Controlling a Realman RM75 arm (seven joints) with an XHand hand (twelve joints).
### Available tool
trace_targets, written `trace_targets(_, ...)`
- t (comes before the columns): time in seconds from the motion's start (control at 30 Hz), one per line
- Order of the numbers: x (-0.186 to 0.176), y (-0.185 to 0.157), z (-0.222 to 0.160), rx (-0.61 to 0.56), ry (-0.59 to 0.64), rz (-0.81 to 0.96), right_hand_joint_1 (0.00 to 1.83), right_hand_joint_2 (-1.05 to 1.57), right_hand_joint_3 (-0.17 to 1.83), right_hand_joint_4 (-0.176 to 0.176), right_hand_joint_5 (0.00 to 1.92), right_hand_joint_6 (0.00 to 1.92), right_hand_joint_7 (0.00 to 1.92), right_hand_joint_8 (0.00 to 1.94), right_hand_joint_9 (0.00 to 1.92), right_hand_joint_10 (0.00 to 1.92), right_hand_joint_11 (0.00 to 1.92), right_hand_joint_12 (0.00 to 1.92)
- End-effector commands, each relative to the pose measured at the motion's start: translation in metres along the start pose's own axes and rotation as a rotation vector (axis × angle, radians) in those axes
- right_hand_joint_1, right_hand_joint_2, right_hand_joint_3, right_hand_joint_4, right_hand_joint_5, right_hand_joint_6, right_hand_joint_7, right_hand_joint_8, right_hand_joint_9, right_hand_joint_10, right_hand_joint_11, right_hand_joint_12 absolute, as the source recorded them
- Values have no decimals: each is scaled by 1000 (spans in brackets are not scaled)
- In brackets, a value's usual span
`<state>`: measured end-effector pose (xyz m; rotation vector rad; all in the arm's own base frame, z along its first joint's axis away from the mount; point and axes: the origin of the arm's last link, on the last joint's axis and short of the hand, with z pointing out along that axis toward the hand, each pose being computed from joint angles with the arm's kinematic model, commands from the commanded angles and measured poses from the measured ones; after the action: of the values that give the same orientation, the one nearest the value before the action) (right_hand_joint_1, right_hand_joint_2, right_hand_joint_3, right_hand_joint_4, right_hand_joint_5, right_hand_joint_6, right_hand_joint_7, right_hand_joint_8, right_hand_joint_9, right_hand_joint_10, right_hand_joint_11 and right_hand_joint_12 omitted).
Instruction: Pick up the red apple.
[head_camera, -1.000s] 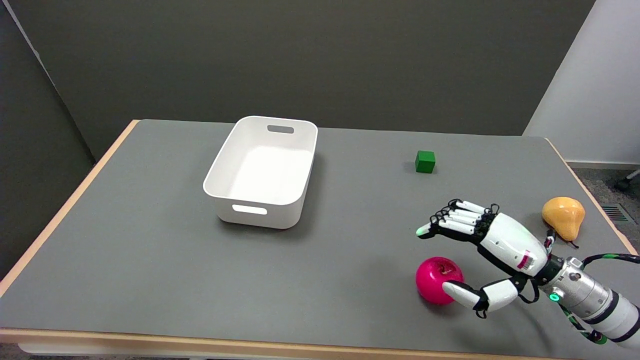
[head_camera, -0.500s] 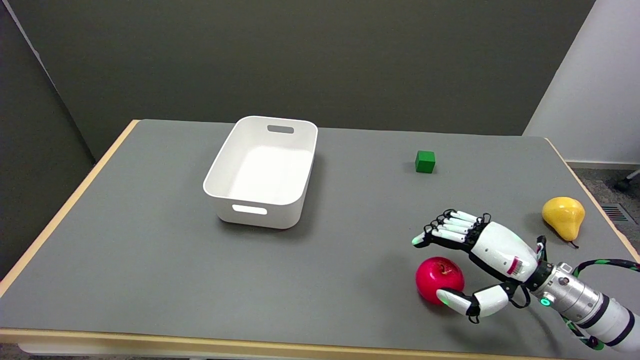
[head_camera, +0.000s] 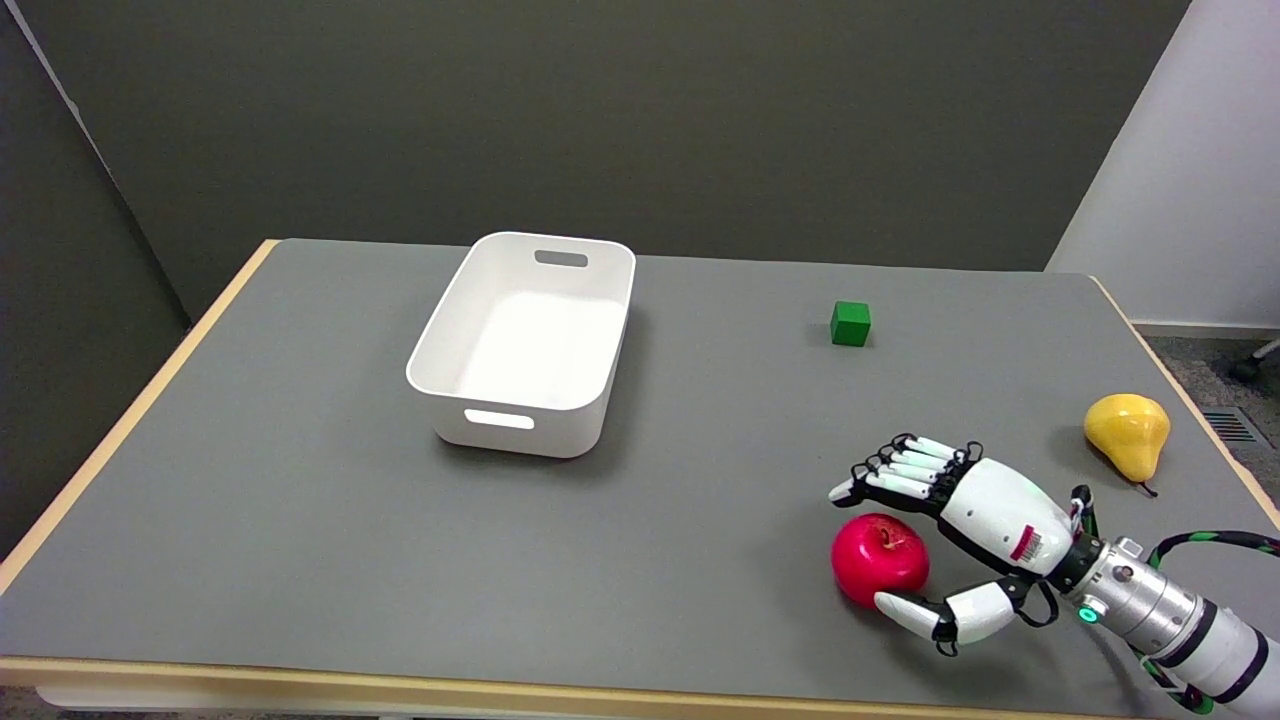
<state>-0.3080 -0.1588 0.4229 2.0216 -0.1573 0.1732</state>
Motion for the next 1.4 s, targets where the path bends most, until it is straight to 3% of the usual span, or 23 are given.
trace_targets(0.03,-5,3,-9,-14,-9,-12,373,600,857,97,346,655,501,526,392,981,268,1448)
trace_targets(0.13,-4,3,-8,-11,-4,-24,403,600,862,96,346,657,503,531,403,994,283,1464)
trace_targets(0.27,-1,-1,-7,10,33,-120,606,617,907,93,351,671,521,574,477,1050,327,1518)
trace_targets(0.5,4,0,-2,30,81,-169,920,784,862,61,467,1064,776,1094,771,1379,494,1615)
trace_targets(0.57,6,2,2,32,85,-176,1331,996,403,27,499,1099,821,1344,803,1439,511,1635)
trace_targets(0.63,8,3,5,35,92,-183,1187,1183,202,-161,623,1465,705,1476,828,1524,528,1667)
trace_targets(0.67,9,4,7,36,98,-187,1177,1194,189,-176,637,1491,699,1483,834,1544,528,1668)
trace_targets(0.77,17,8,14,38,126,-205,1183,1177,203,-176,661,1470,715,1476,865,1640,550,1639)
trace_targets(0.83,26,12,20,35,159,-229,1173,1139,268,-124,622,1466,804,1452,869,1683,602,1620)
trace_targets(0.87,33,14,25,37,181,-250,1171,1121,306,-114,615,1472,820,1455,868,1717,623,1626)
trace_targets(0.93,45,19,32,27,212,-283,1180,1109,353,-176,670,1500,715,1519,868,1832,622,1675)
trace_targets(1.07,75,30,57,24,272,-348,1175,1098,393,-176,660,1526,705,1548,876,1905,627,1699)
trace_targets(1.4,172,36,173,53,417,-491,1178,1089,404,-176,668,1519,713,1538,887,1913,633,1682)
